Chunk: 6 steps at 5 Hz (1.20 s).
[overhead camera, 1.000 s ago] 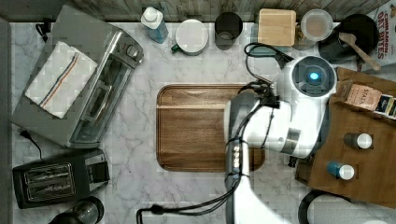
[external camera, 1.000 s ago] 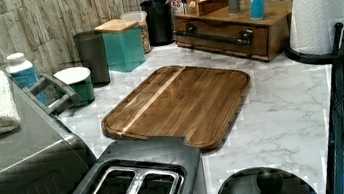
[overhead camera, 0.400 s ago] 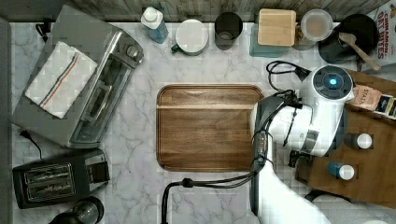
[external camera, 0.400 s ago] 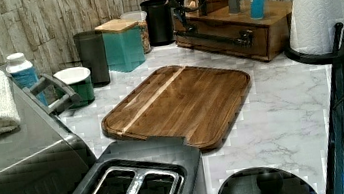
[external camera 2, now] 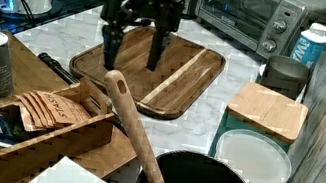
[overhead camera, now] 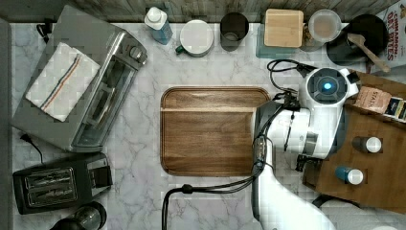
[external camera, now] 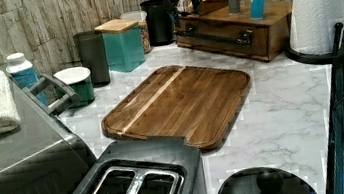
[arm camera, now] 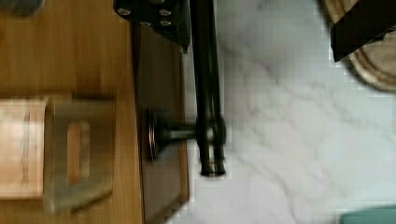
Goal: Open the drawer.
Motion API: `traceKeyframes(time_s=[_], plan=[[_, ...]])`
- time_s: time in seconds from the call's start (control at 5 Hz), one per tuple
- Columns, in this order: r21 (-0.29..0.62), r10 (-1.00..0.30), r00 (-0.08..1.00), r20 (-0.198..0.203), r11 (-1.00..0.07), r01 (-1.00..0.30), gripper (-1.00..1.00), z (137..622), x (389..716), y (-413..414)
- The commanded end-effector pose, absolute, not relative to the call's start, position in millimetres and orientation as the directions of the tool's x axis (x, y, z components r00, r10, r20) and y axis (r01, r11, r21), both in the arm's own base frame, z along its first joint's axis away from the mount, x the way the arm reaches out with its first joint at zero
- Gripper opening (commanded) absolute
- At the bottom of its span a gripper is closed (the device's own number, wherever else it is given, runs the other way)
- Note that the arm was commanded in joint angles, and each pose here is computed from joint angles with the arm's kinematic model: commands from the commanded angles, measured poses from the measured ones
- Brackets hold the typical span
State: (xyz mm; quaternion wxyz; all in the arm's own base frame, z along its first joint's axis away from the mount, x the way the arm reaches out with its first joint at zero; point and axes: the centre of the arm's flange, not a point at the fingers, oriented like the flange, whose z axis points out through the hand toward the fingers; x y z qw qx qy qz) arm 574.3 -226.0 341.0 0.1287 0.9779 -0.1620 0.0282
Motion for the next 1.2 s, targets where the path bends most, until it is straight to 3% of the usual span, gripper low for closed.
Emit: traceKeyframes(time_s=[0.2,0.4,1.2], plan=[[0.253,-0.355,0.931,0.088,-0.896,-0.366,1.0,345,557,-251],[0.251,-0.388,0.919,0.072,-0.884,-0.394,1.0,339,546,-265],[0.157,-0.464,0.883,0.076,-0.868,-0.47,1.0,277,519,-289]])
